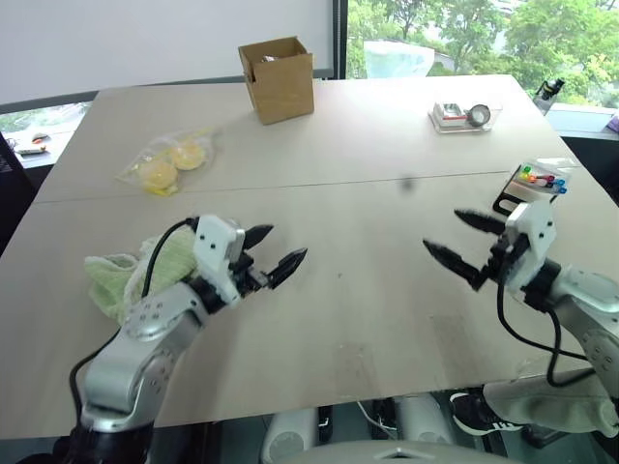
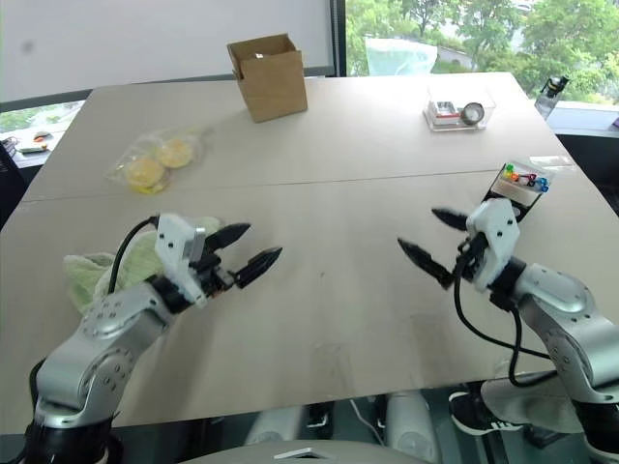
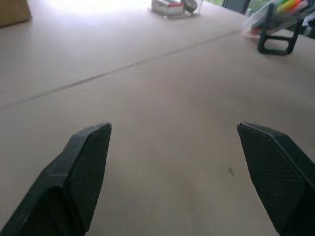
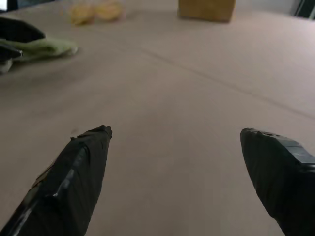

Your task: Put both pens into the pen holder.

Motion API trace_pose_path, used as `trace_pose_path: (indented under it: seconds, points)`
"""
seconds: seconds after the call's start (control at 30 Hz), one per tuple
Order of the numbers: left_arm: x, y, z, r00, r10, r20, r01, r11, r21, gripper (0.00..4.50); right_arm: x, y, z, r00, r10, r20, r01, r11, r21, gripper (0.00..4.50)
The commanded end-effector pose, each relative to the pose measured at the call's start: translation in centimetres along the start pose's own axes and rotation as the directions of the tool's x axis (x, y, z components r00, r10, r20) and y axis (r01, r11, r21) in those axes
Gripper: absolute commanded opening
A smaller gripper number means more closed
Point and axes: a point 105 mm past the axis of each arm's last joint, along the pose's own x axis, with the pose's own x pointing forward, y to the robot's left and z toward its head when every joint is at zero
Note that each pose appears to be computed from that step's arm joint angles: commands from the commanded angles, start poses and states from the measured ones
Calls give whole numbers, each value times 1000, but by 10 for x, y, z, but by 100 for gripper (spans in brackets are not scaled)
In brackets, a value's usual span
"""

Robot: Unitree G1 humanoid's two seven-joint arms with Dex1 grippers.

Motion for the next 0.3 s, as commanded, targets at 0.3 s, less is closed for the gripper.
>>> trace_pose_path:
  seconds: [0.3]
  points:
    - [-39,-15,-4,984,175,25,-175,985,-6,423,-15,-25,-2,999,-34,8,34,999,-12,447]
